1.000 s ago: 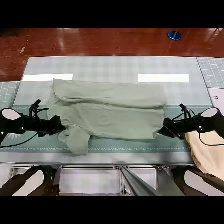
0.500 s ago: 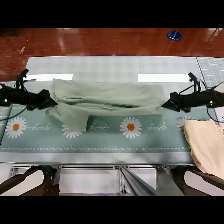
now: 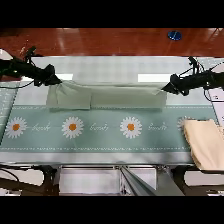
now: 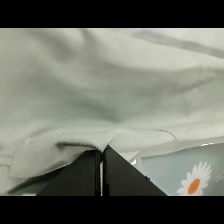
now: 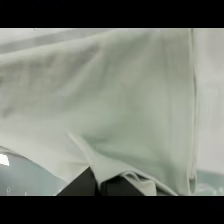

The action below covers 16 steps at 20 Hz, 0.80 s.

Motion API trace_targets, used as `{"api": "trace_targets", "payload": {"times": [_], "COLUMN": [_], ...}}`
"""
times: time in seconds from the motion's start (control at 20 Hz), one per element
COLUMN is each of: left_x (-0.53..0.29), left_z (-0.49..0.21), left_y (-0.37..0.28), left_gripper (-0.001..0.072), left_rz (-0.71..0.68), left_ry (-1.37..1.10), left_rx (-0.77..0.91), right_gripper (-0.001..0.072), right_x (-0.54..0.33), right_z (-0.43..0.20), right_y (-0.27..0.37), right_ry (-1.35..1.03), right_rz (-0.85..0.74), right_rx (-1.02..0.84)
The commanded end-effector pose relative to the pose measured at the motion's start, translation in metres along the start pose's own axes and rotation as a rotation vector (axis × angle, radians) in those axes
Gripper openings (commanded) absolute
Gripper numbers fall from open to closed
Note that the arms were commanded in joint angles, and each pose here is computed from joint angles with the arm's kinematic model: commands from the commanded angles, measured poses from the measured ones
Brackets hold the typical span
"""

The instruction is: Fold the shirts.

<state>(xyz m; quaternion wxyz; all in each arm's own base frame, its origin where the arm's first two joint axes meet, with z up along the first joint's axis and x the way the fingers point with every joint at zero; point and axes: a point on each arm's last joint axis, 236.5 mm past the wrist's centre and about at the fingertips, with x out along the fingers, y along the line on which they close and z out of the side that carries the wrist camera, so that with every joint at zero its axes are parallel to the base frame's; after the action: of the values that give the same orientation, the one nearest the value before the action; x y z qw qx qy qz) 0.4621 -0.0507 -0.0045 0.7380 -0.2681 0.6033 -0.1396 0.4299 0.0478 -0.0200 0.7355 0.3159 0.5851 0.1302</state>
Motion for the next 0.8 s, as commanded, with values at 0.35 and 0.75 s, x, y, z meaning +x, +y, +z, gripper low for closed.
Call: {"api": "trace_targets", "payload": {"times": [0.35,0.75], "left_x": [0.054,-0.087], "left_z": [0.048,0.074], "left_y": [0.012,0.045], "left_gripper": [0.0129,0.0509], "left_rz": [0.001,0.236], "left_ry": [-0.013,-0.144], "left_rx": [-0.006,0.065], "right_gripper": [0.0242,0.0416], "right_x": [0.037,-0.068], "right_z": [0.053,0.062], "right_y": [-0.019,-0.081], "right_ry": [-0.069,-0.162], "right_rz": [0.026,-0.177], "right_rx": [0.088,0.083]}}
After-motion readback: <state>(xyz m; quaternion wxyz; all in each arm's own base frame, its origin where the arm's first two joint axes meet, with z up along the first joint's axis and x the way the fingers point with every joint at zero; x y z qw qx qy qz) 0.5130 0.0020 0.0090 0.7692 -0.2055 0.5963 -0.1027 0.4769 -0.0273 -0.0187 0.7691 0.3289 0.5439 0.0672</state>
